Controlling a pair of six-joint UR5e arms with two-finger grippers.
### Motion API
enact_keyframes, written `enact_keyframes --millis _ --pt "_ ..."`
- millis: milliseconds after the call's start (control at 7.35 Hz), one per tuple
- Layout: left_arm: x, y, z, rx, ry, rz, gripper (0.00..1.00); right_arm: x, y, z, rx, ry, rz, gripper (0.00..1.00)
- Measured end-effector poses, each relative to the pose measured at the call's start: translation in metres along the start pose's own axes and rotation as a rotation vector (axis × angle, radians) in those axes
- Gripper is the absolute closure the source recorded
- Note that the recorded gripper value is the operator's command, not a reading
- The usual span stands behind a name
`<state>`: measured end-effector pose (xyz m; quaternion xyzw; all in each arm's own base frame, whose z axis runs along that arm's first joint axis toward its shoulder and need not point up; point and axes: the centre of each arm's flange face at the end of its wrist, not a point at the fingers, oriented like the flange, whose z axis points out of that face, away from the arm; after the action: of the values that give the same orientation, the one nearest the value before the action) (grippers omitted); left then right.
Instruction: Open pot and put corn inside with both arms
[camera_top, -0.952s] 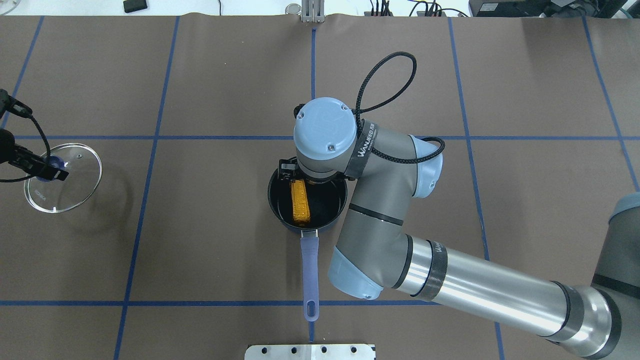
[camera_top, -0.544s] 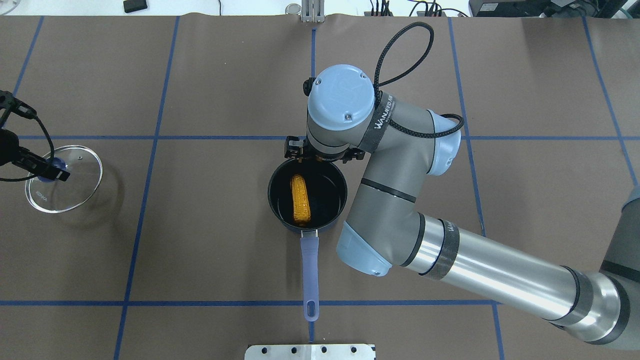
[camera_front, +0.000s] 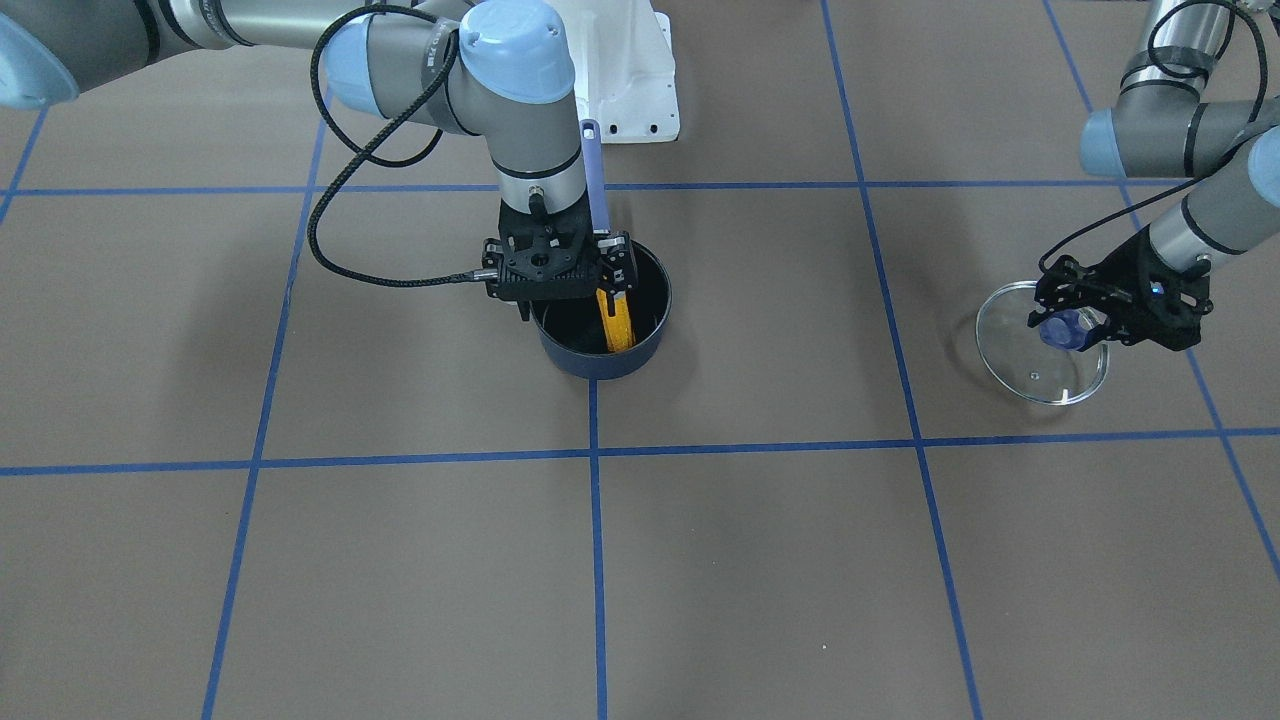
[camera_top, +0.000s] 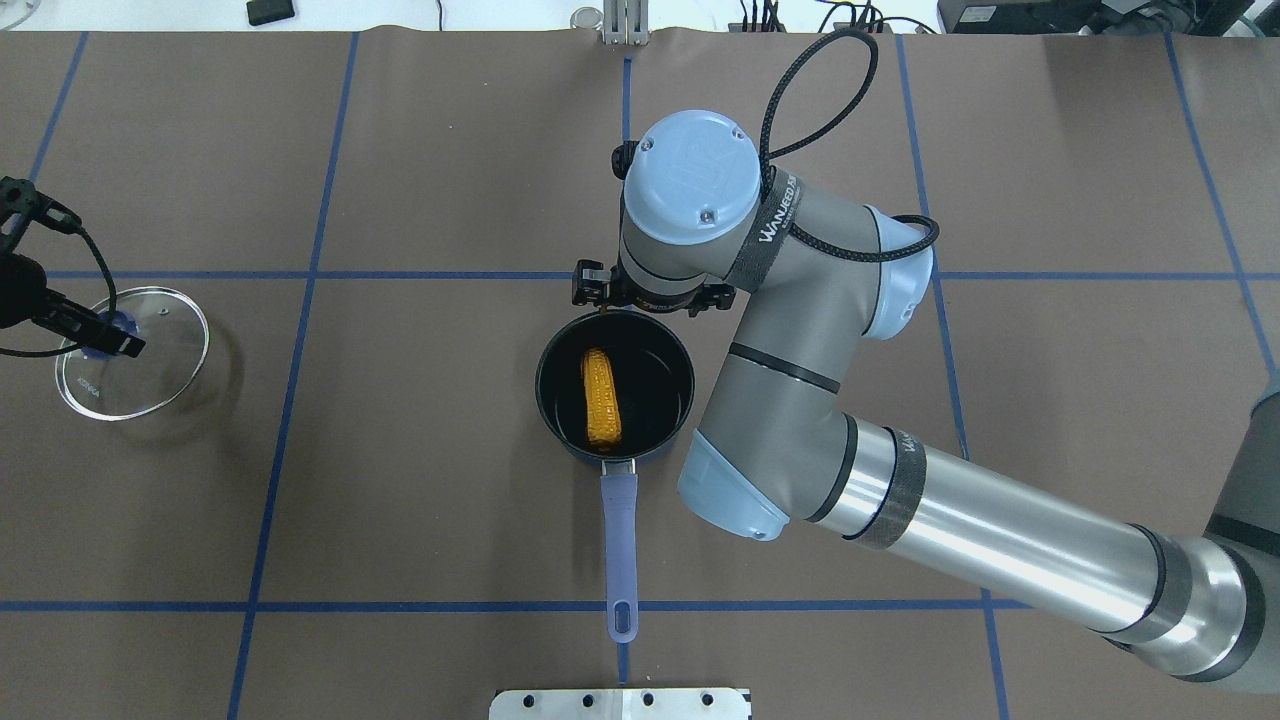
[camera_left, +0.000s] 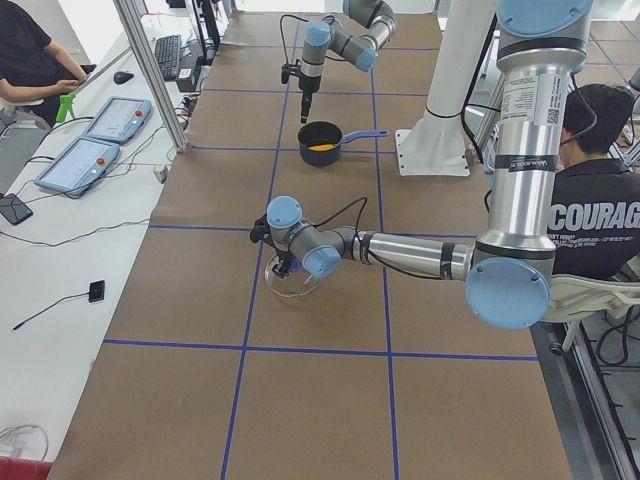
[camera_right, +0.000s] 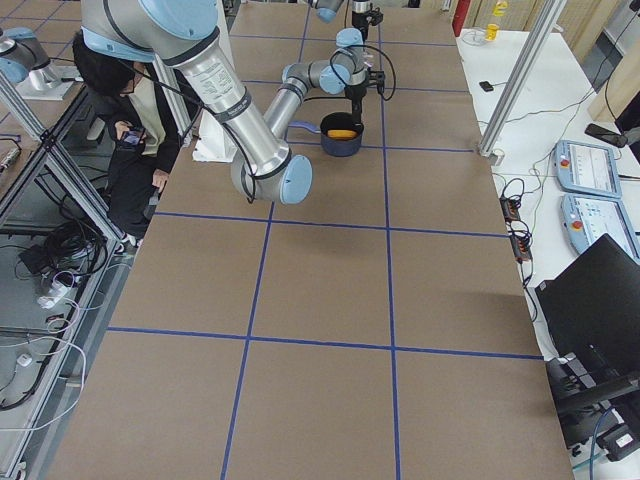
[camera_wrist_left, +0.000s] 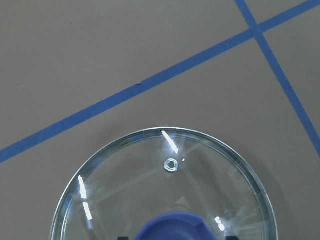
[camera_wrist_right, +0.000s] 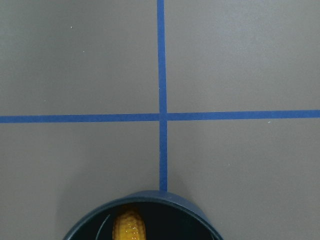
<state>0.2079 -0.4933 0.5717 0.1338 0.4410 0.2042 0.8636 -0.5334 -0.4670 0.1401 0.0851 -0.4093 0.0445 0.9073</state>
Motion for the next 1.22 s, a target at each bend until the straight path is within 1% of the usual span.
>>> enact_keyframes --millis 544,1088,1224 --pt "-0.014 -0.004 0.016 0.007 0.001 0.006 0.37 0.001 -0.001 0.0 0.001 0.001 0.001 0.0" --pt "-0.017 -0.004 0.019 0.006 0.001 0.005 0.37 0.002 -0.001 0.001 0.0 0.003 0.001 0.0" --pt "-0.018 -0.004 0.019 0.006 0.0 0.005 0.35 0.002 -0.001 0.001 0.001 0.003 0.002 0.0"
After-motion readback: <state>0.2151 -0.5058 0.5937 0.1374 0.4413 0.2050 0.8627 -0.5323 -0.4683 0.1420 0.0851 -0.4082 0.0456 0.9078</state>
